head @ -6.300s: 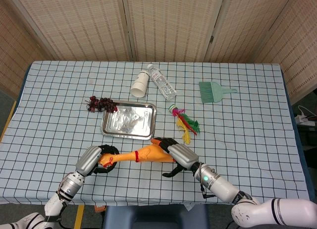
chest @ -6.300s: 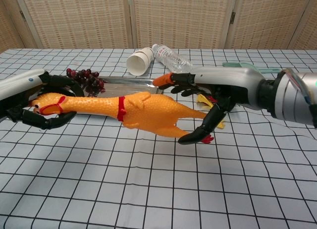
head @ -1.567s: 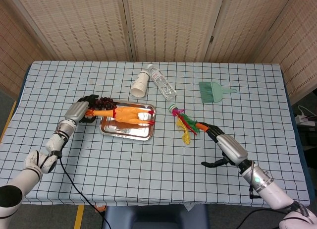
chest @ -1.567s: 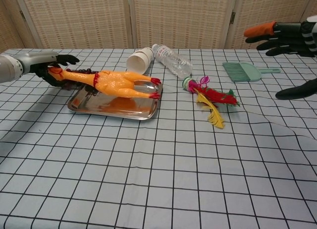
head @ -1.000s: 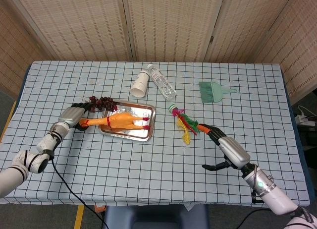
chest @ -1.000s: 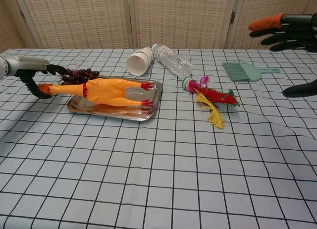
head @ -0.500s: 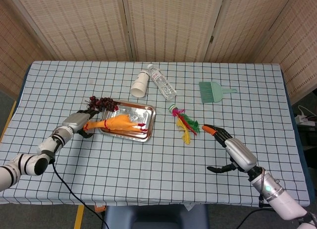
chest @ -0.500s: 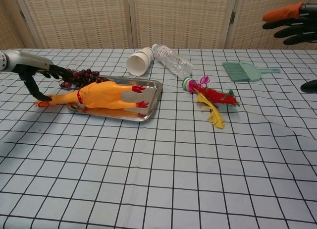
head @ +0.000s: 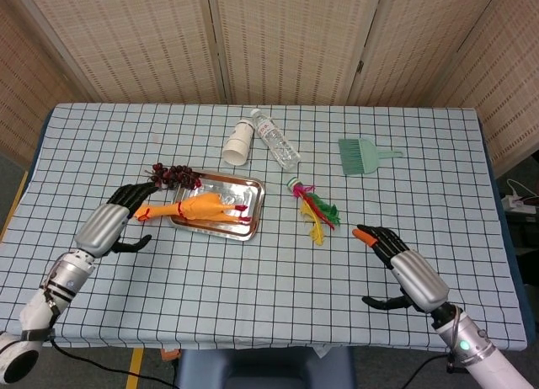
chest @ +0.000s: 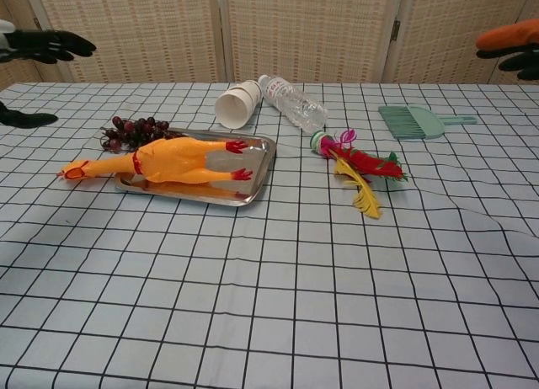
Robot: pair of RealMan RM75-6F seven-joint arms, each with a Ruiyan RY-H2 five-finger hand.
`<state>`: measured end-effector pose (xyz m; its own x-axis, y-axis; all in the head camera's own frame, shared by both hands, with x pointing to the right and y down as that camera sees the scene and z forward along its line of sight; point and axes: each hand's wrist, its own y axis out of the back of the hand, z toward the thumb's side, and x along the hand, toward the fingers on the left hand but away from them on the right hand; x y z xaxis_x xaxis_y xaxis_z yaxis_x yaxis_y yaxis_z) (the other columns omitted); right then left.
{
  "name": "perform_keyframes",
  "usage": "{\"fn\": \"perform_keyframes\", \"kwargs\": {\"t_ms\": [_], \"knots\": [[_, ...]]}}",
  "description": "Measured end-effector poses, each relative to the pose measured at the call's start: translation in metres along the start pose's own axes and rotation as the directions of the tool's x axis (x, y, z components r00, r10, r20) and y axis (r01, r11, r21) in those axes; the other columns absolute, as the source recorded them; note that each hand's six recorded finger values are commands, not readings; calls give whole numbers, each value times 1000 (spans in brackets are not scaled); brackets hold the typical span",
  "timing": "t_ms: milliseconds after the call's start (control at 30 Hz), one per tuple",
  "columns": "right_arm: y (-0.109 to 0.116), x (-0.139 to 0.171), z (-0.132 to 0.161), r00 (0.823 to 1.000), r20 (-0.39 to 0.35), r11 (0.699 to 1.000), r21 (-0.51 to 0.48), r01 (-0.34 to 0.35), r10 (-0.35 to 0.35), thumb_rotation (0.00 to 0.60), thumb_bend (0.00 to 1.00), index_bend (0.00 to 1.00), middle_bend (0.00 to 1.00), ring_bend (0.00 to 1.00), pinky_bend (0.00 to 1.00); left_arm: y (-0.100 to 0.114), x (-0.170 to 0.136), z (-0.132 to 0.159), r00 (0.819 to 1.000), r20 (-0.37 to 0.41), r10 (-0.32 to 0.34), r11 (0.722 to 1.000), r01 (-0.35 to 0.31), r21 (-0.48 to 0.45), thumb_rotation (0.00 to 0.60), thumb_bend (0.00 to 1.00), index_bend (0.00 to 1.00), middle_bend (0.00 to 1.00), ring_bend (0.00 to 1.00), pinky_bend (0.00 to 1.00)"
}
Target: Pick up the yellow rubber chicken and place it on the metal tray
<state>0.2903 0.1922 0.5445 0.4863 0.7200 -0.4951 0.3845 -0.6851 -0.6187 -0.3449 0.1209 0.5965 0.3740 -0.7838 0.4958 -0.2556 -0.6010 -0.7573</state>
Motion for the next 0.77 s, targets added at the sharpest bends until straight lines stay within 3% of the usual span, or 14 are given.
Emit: {"fn": "perform_keyframes", "kwargs": {"t_ms": [133, 233, 267, 333, 400, 500, 567, 767], "knots": [[-2, 10, -8, 998, 23, 989, 138, 63, -66, 600, 104, 0, 0, 0, 0, 7, -55, -20, 988, -27, 153, 987, -151, 48, 600, 355, 0, 0, 0, 0], [-3, 19, -16, 989, 48, 952, 280, 124, -143, 600, 104, 0, 0, 0, 0, 6, -99, -39, 964, -79, 252, 962, -241, 126, 600, 357, 0, 0, 0, 0], [-3, 24, -21, 982, 62, 927, 344, 147, -179, 600, 104, 0, 0, 0, 0, 2, -117, -47, 954, -108, 278, 952, -259, 164, 600, 360, 0, 0, 0, 0], [-4, 32, -29, 967, 89, 881, 439, 176, -238, 600, 105, 0, 0, 0, 0, -4, -139, -58, 943, -150, 296, 938, -257, 232, 600, 365, 0, 0, 0, 0], [-7, 45, -41, 941, 131, 822, 534, 197, -311, 600, 105, 0, 0, 0, 0, -8, -151, -62, 942, -169, 291, 927, -234, 293, 600, 366, 0, 0, 0, 0], [-8, 58, -53, 912, 173, 768, 609, 197, -371, 600, 104, 0, 0, 0, 0, -15, -159, -57, 945, -179, 275, 930, -214, 300, 600, 366, 0, 0, 0, 0], [-8, 63, -60, 904, 198, 768, 612, 188, -379, 600, 104, 0, 0, 0, 0, -17, -162, -53, 946, -176, 271, 931, -211, 296, 600, 366, 0, 0, 0, 0], [-5, 78, -76, 880, 260, 808, 554, 202, -398, 600, 104, 0, 0, 0, 0, -19, -162, -49, 949, -162, 270, 930, -213, 300, 600, 367, 0, 0, 0, 0]]}}
